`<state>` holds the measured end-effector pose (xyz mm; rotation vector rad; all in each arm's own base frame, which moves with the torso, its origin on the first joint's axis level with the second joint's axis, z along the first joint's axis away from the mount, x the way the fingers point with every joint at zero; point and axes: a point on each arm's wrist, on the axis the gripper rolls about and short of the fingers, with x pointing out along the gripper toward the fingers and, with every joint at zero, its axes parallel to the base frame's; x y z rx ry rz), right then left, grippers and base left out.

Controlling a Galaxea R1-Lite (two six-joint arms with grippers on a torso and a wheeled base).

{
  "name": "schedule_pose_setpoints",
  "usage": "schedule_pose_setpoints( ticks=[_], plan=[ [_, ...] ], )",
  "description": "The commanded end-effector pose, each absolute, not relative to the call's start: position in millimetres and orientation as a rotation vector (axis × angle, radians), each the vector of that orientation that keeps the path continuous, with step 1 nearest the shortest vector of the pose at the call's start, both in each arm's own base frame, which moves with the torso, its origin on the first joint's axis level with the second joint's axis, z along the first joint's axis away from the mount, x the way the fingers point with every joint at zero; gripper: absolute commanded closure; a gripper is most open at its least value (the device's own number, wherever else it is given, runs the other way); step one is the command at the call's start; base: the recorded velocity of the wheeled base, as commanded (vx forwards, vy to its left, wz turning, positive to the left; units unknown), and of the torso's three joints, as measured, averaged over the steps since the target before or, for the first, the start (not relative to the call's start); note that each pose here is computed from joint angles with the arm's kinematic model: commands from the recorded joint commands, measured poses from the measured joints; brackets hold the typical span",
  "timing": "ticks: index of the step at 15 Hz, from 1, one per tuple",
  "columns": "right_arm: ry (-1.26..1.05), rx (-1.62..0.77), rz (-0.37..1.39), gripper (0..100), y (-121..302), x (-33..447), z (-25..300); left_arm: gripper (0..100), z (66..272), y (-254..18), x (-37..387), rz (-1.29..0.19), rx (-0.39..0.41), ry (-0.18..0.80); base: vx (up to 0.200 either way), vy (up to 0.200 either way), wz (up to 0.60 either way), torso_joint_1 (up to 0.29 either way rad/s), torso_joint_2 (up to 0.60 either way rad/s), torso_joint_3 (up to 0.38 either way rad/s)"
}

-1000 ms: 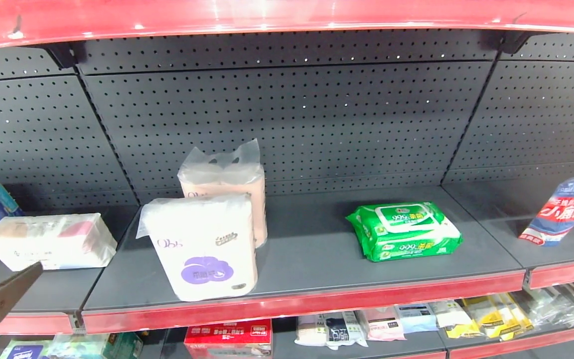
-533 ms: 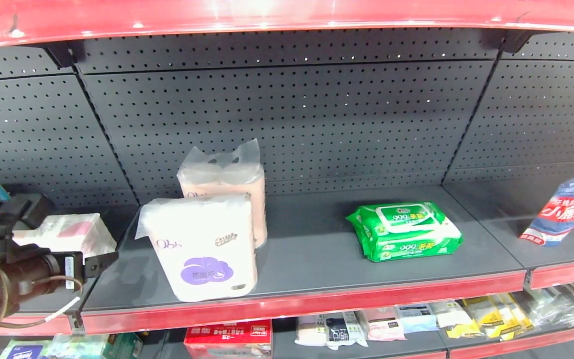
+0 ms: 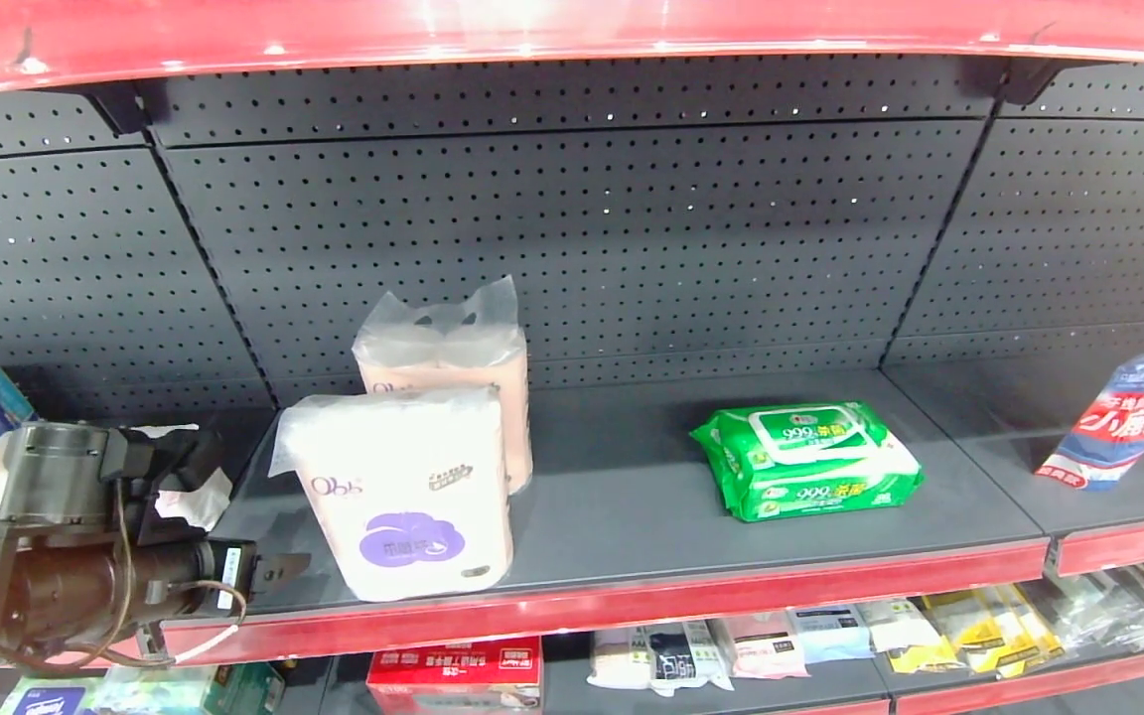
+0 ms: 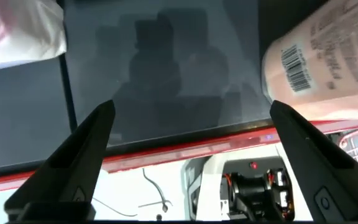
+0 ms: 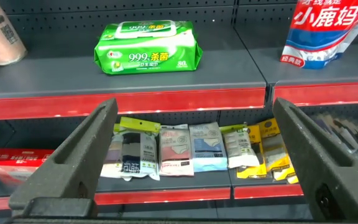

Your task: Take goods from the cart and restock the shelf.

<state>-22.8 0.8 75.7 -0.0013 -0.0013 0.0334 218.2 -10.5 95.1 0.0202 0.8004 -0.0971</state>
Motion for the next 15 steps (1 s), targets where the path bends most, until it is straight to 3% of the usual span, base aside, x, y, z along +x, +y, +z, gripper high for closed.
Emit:
schedule_pose_setpoints(
  ticks=[1, 4, 8, 15],
  plan=[
    [-0.002, -0.002, 0.034, 0, 1, -23, 76, 0, 89, -11, 226, -0.096, 0.020, 0.826, 0.000, 0.000, 0.00, 0.000, 0.00, 0.000],
    [-0.002, -0.002, 0.034, 0, 1, -23, 76, 0, 93, -10, 233, -0.090, 0.018, 0.805, 0.000, 0.000, 0.00, 0.000, 0.00, 0.000],
    [-0.003, -0.002, 0.034, 0, 1, -23, 76, 0, 83, -11, 241, -0.089, 0.016, 0.843, 0.000, 0.000, 0.00, 0.000, 0.00, 0.000],
    [-0.002, -0.002, 0.034, 0, 1, -23, 76, 0, 75, -13, 259, -0.093, 0.018, 0.823, 0.000, 0.000, 0.00, 0.000, 0.00, 0.000]
  ],
)
